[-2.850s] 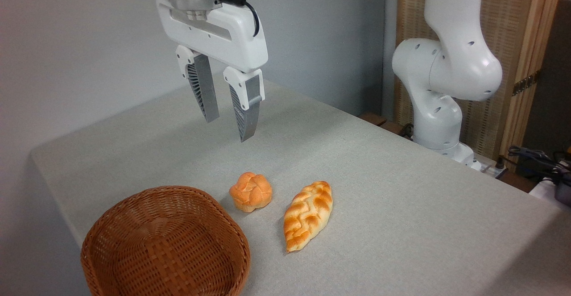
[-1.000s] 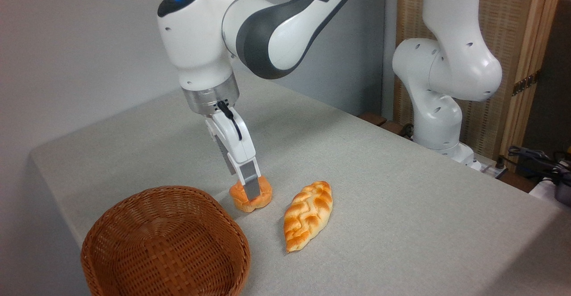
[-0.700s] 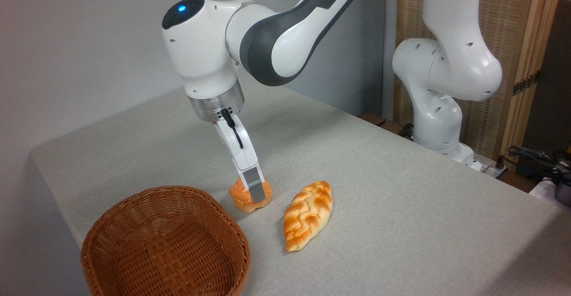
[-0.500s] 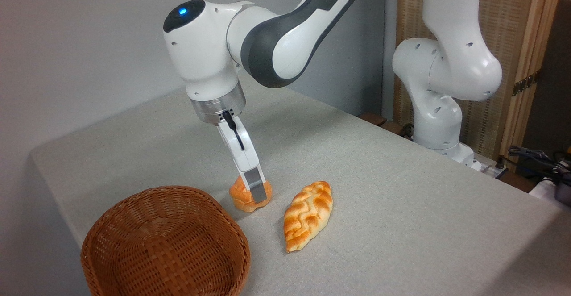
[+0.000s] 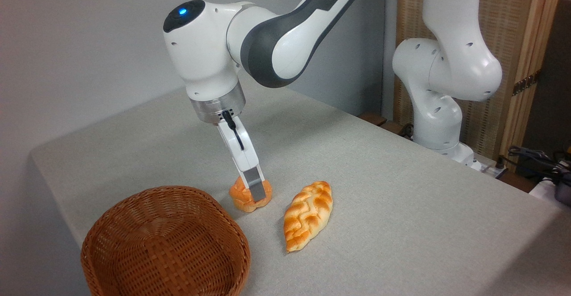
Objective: Put bread into the basket
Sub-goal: 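Close the gripper on the round orange bun, then lift the bun and carry it over the wicker basket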
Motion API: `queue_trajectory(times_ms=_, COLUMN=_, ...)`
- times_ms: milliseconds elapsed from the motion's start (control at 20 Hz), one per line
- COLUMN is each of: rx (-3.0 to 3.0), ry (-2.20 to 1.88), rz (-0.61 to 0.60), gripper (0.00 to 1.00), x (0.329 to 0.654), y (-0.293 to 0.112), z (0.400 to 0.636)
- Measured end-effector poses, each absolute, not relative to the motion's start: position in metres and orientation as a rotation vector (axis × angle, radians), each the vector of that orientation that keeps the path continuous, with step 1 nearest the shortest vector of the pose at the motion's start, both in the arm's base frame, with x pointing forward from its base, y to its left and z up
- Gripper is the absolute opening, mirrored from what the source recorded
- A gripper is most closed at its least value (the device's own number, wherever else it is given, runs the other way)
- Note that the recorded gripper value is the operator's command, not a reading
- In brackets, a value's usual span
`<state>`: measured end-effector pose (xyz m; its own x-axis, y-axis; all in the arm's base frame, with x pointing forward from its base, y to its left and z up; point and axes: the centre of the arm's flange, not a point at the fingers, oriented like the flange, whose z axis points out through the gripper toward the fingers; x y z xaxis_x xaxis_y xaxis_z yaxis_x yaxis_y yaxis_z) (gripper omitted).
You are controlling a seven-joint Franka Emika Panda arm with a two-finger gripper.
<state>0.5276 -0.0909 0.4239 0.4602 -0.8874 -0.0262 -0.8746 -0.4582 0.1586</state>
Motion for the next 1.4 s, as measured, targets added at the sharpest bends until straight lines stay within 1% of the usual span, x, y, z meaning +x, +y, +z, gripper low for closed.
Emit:
queue_trajectory(times_ms=650, rx=2.579, ry=-1.567, rz=-0.154, gripper=0.05, x=0.527, y=-0.092, z=0.426)
queue_trajectory(times_ms=800, rx=2.574, ry=-1.565, rz=-0.168, gripper=0.05, x=0.524, y=-0.092, z=0.43)
queue_trajectory(times_ms=900, rx=2.564, ry=-1.562, rz=-0.199, gripper=0.05, x=0.52, y=-0.092, z=0.439)
queue_trajectory(times_ms=1000, rx=2.554, ry=-1.558, rz=-0.225, gripper=0.05, x=0.517, y=-0.091, z=0.455)
queue_trajectory(times_ms=1050, rx=2.557, ry=-1.557, rz=-0.217, gripper=0.05, x=0.518, y=-0.09, z=0.47)
queue_trajectory(times_ms=1100, rx=2.562, ry=-1.557, rz=-0.204, gripper=0.05, x=0.52, y=-0.089, z=0.48)
queue_trajectory(times_ms=1150, rx=2.577, ry=-1.559, rz=-0.164, gripper=0.05, x=0.524, y=-0.086, z=0.498)
queue_trajectory(times_ms=1200, rx=2.585, ry=-1.56, rz=-0.14, gripper=0.05, x=0.526, y=-0.085, z=0.509)
queue_trajectory(times_ms=1250, rx=2.602, ry=-1.562, rz=-0.09, gripper=0.05, x=0.531, y=-0.082, z=0.526)
queue_trajectory(times_ms=1350, rx=2.624, ry=-1.566, rz=-0.024, gripper=0.06, x=0.538, y=-0.079, z=0.548)
queue_trajectory(times_ms=1400, rx=2.631, ry=-1.568, rz=0.0, gripper=0.06, x=0.542, y=-0.078, z=0.554)
